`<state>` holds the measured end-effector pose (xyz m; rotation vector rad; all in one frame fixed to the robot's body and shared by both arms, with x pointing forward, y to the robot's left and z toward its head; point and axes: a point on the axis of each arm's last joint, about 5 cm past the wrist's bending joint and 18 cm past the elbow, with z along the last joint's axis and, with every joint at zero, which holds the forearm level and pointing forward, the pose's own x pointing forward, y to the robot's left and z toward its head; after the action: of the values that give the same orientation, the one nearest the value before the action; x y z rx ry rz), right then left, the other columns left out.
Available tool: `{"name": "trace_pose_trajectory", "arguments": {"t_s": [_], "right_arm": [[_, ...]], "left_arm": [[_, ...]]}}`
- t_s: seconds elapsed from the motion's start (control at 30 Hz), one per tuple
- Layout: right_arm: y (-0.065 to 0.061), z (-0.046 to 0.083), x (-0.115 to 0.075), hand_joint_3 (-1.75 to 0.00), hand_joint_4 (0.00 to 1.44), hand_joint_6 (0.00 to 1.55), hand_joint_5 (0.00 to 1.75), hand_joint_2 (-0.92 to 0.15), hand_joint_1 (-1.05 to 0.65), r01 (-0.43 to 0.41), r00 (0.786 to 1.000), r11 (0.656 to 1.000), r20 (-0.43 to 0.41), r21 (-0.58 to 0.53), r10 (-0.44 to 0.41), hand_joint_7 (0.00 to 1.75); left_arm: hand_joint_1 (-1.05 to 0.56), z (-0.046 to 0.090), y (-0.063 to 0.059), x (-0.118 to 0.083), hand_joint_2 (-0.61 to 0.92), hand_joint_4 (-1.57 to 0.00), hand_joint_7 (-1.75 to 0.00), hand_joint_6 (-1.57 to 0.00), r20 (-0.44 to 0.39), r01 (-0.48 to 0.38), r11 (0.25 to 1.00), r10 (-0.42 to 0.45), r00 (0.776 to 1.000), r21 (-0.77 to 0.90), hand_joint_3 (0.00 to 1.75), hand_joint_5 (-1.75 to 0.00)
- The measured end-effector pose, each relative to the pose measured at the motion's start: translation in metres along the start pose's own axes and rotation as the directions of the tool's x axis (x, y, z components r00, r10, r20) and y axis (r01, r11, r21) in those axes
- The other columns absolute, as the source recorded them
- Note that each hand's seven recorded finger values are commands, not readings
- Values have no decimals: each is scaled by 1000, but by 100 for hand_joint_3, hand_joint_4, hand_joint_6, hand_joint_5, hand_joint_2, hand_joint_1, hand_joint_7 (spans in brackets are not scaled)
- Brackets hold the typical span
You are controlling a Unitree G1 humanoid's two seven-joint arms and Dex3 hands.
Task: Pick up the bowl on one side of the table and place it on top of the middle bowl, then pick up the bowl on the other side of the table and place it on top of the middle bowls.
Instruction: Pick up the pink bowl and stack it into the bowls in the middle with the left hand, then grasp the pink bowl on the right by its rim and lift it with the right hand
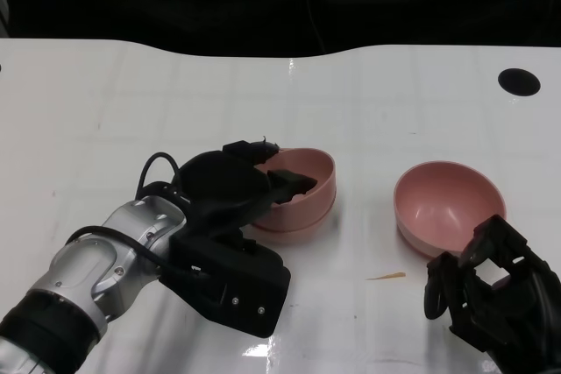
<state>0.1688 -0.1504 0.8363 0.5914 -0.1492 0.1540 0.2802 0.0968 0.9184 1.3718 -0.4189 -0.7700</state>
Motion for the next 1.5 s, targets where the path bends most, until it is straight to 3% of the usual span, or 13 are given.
{"name": "trace_pose_trajectory", "arguments": {"t_s": [0.37,0.57,0.63,0.7,0.8,0.9,1.07,1.17,1.27,1.33,1.37,1.43,1.5], "right_arm": [[0,0,-1,-122,96,71,175,-54,-3,9,1000,1000,-1,0,-9,162],[0,0,-1,-123,97,71,175,-55,-2,9,1000,1000,-2,-2,-9,164],[-1,1,-1,-123,97,71,175,-54,-3,9,1000,1000,-2,-4,-9,164],[-1,1,-1,-123,97,71,175,-53,-4,9,1000,1000,-2,-6,-9,164],[-2,1,-1,-125,97,71,175,-54,-3,11,1000,1000,-3,-9,-11,165],[-2,1,-1,-129,97,70,175,-53,-1,11,1000,1000,-4,-9,-11,166],[-2,1,-1,-124,97,70,175,-55,-1,13,1000,1000,-3,2,-13,165],[-2,1,-1,-123,97,70,175,-56,-1,7,1000,1000,-3,6,-7,165],[-3,2,-1,-123,97,70,175,-56,-1,6,1000,1000,-3,6,-6,165],[-2,1,-1,-124,98,71,175,-55,-2,-3,1000,1000,-3,6,3,164],[-2,1,-1,-125,98,71,175,-54,-2,-3,1000,1000,-2,7,3,165],[-3,2,-1,-127,98,71,175,-54,-2,-2,1000,1000,-2,7,2,165],[-4,2,-1,-128,98,71,175,-53,-2,3,1000,1000,1,8,-3,166]], "left_arm": [[-95,-2,-12,-4,92,-1,-2,-31,-16,-10,1000,9,1000,-22,58,0],[-93,2,-2,-5,92,-3,-2,-33,19,-89,996,89,996,-3,56,-1],[-85,3,3,-6,92,-15,-3,-43,33,-143,990,143,989,2,44,-5],[-67,4,4,-10,92,-35,-4,-58,40,-248,968,249,968,-24,21,-7],[-45,6,-2,-15,91,-58,-4,-73,52,-414,906,419,906,-86,5,-8],[-34,8,-6,-18,91,-75,-4,-82,30,-534,830,545,838,-159,1,-10],[-23,10,-8,-24,92,-89,-6,-90,-37,-611,736,630,776,-290,8,-13],[-7,12,-7,-32,92,-96,-8,-97,-117,-610,629,644,756,-483,17,-17],[-5,12,-7,-38,92,-96,-8,-98,-142,-588,583,632,762,-561,18,-18],[2,12,-5,-47,81,-71,-22,-100,-184,-562,513,611,770,-649,62,-97],[3,11,-5,-52,77,-61,-35,-95,-206,-542,465,595,777,-700,72,-120],[4,10,-3,-64,75,-53,-77,-75,-243,-492,350,559,793,-797,80,-140],[6,8,-3,-78,71,-49,-98,-67,-266,-435,243,514,816,-867,89,-150]]}}
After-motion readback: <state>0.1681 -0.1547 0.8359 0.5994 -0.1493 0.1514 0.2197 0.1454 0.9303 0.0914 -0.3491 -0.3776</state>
